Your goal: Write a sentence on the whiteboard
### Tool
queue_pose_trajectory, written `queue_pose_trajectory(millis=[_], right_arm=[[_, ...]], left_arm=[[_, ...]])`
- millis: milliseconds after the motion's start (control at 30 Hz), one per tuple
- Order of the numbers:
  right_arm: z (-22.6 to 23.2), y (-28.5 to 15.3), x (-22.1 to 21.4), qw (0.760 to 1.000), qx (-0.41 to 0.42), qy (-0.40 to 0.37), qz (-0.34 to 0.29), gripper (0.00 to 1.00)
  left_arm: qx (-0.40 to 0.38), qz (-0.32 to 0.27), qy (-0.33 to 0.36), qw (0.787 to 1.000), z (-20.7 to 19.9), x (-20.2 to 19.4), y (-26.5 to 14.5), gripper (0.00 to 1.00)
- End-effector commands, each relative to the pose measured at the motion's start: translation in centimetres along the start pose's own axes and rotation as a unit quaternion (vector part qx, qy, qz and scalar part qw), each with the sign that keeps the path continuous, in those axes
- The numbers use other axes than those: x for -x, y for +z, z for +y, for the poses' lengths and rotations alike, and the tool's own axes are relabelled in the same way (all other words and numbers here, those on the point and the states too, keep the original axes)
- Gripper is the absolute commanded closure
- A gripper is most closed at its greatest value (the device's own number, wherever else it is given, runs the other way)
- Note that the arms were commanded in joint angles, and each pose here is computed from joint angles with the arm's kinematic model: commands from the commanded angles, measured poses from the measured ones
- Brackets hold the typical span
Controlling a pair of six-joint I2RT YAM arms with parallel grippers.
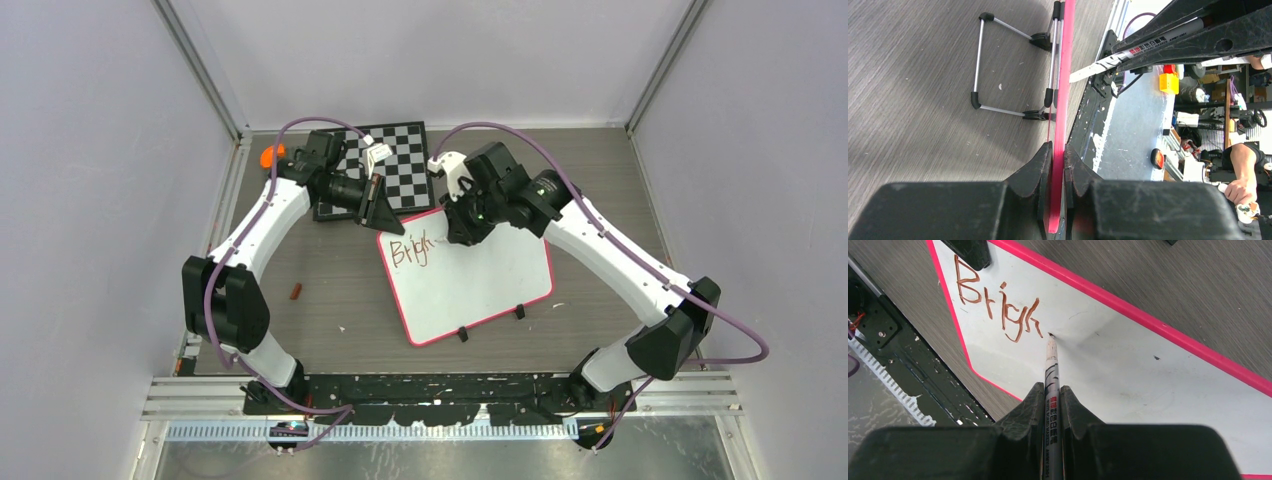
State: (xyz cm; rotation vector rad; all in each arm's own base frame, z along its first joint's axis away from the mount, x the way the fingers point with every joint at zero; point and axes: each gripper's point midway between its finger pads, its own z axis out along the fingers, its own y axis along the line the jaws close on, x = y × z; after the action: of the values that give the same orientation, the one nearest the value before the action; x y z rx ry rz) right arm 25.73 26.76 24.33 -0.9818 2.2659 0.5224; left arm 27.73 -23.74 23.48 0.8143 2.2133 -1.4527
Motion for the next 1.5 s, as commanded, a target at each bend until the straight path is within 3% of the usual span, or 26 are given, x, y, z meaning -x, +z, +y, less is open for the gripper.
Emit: queue_pose_trajectory(millis=[0, 367, 1467], right_arm=[[-1.4, -1.3, 1.6, 0.999, -0.029, -0.001, -0.03, 1.0], [-1.5, -1.3, 3.1, 0.999, -0.026, 0.002, -0.044, 1.0], [0.1, -0.6, 2.0, 1.0, -0.004, -0.008, -0.027, 1.0]], left_arm=[[0.005, -0.006, 0.005, 1.0, -0.9, 0.5, -0.5, 1.0], [0.006, -0.006, 0.004, 1.0, -0.8, 0.5, -0.5, 1.0], [0.009, -0.004, 0.006, 1.0, -0.7, 0.4, -0.6, 1.0]])
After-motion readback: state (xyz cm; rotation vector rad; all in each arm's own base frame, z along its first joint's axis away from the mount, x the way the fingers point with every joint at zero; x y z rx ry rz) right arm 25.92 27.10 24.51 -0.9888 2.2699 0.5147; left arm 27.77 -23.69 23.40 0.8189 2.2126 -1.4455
